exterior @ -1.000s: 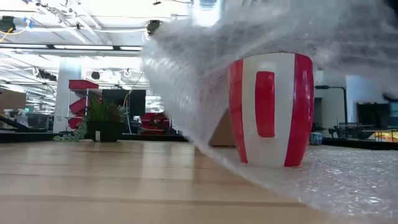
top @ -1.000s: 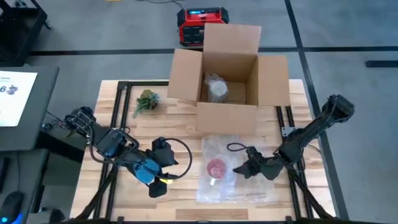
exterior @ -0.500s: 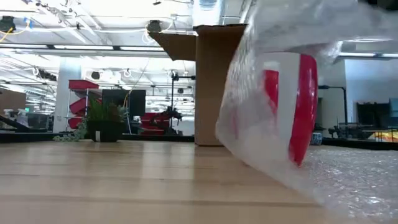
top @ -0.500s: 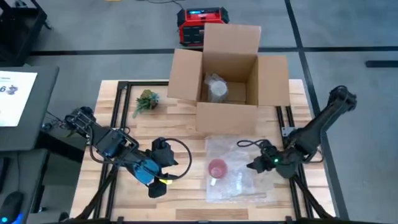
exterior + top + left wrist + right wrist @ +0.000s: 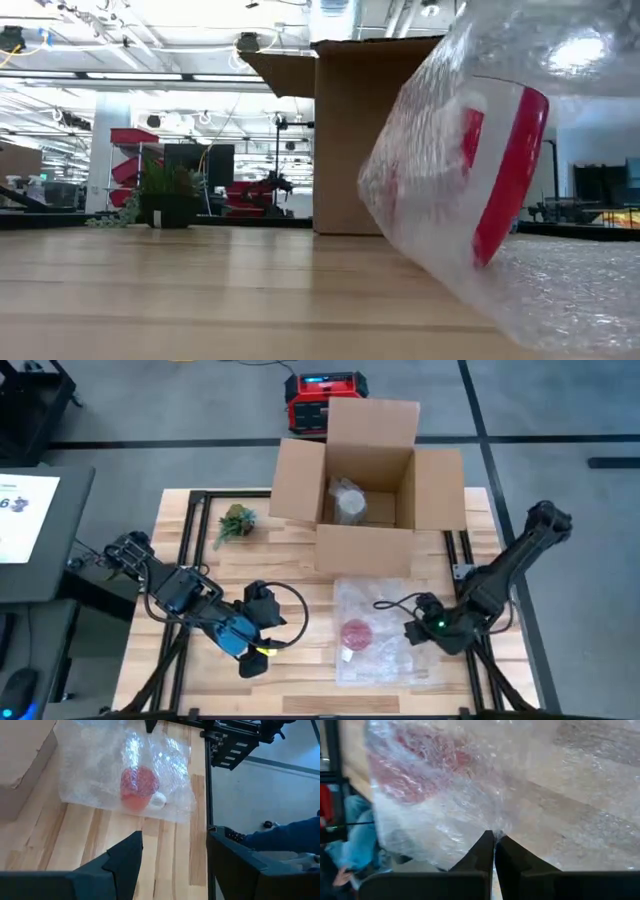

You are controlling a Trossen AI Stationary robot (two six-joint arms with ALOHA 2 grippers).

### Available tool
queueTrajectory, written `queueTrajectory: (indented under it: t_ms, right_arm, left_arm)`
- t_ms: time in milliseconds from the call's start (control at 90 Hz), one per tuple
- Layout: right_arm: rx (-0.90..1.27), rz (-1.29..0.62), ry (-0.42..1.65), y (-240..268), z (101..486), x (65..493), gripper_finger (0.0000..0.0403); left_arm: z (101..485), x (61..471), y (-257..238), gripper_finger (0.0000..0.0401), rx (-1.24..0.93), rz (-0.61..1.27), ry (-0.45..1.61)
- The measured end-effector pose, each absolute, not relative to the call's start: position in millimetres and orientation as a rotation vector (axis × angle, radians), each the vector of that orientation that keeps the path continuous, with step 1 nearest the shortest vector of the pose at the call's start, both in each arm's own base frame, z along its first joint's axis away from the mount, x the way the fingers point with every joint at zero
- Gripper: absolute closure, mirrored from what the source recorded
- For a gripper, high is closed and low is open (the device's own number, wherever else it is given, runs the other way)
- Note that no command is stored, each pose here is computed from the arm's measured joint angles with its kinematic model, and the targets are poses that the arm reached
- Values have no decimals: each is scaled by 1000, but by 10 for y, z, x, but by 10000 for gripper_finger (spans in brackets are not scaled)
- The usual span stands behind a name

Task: Wrap mug
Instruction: Wrap the red mug in the bubble wrap

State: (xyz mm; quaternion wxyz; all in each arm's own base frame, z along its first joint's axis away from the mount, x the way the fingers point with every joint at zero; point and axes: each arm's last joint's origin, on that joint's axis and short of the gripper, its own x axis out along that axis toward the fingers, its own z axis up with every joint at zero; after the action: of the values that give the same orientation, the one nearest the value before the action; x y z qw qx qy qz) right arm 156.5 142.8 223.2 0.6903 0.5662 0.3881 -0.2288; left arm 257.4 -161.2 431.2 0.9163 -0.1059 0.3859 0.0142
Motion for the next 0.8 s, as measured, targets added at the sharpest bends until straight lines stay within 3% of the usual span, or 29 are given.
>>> queueTrajectory:
  t_ms: [133,256,489,800]
  right_arm:
    - [1242,-540,860,1435,2141,1685,397]
    - [1208,-554,865,1394,2100,1755,361]
    - [1201,-540,1130,1222,2122,1710,296]
    - [1132,-274,1055,1337,2827,1898,304]
  left_arm:
    - [4311,2574,-1611,200,-211,27,794]
    - [4311,2574,-1611,200,-208,25,795]
    - [4310,2573,-1611,200,-209,26,796]
    - [4305,2569,-1609,200,-219,32,802]
